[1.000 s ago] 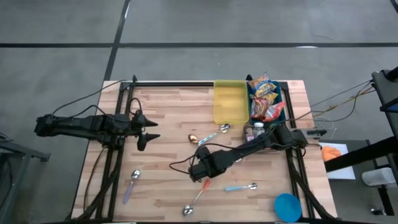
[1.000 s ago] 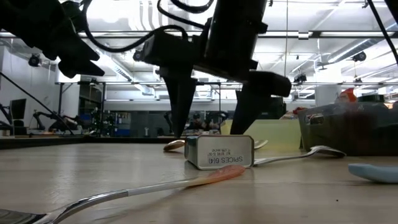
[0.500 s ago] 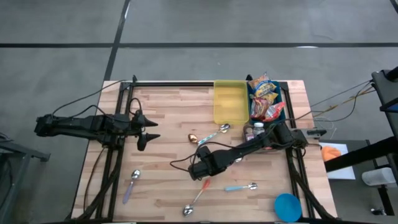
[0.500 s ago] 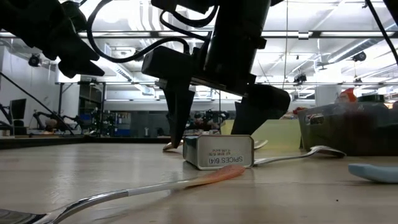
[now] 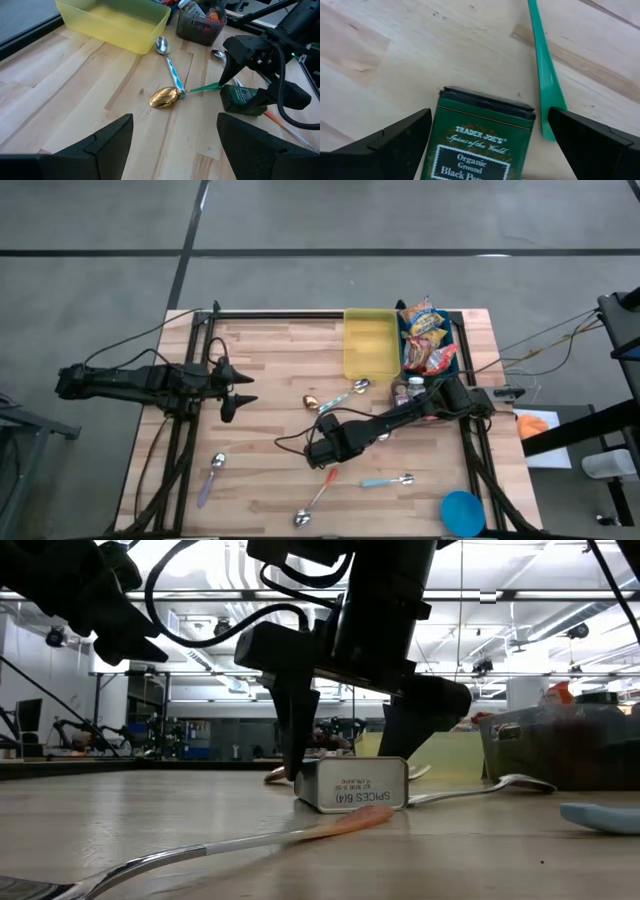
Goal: Pick & Place Food Item
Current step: Put the black seasoning can into the black bin
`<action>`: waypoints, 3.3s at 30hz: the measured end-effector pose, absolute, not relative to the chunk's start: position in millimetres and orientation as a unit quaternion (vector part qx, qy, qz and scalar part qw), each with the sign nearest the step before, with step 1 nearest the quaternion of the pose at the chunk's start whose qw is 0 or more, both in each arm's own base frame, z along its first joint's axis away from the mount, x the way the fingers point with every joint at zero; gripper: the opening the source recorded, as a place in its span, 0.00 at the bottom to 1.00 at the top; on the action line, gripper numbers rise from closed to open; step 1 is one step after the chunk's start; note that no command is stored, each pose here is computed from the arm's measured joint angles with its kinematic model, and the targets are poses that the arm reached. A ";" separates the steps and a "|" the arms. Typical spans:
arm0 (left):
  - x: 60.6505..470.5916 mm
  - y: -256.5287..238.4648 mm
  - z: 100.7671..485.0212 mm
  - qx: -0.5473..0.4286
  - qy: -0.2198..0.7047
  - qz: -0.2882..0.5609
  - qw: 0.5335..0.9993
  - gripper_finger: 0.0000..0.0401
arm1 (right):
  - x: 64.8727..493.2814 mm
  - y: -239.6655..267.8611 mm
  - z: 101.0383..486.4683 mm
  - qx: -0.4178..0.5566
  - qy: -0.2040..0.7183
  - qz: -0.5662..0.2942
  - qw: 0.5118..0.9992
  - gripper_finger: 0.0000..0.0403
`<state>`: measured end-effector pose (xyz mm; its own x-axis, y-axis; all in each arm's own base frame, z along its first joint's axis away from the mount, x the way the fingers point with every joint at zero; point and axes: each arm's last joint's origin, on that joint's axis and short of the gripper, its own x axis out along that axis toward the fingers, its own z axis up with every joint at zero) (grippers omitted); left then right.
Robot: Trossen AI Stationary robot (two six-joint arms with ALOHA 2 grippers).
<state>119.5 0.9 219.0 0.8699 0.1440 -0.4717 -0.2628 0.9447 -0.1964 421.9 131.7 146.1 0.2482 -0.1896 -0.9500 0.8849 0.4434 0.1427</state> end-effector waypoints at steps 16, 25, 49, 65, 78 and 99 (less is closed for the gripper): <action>119.5 0.9 219.0 -0.128 0.232 0.106 0.958 0.72 | 418.0 128.8 145.2 0.363 0.485 -0.404 0.685 0.99; 119.5 0.8 219.0 -0.128 0.232 0.106 0.958 0.72 | 417.3 128.5 145.6 0.362 0.487 -0.411 0.681 0.99; 119.6 0.8 219.1 -0.128 0.232 0.106 0.958 0.72 | 418.9 128.1 146.5 0.372 0.465 -0.425 0.681 0.99; 119.6 0.9 219.1 -0.128 0.232 0.106 0.958 0.72 | 418.9 128.1 148.1 0.373 0.466 -0.428 0.679 0.99; 119.6 0.9 219.0 -0.128 0.232 0.106 0.958 0.72 | 416.6 126.9 148.0 0.368 0.462 -0.444 0.674 0.76; 119.5 0.8 219.0 -0.128 0.232 0.106 0.958 0.72 | 416.5 126.8 148.3 0.368 0.460 -0.445 0.674 0.74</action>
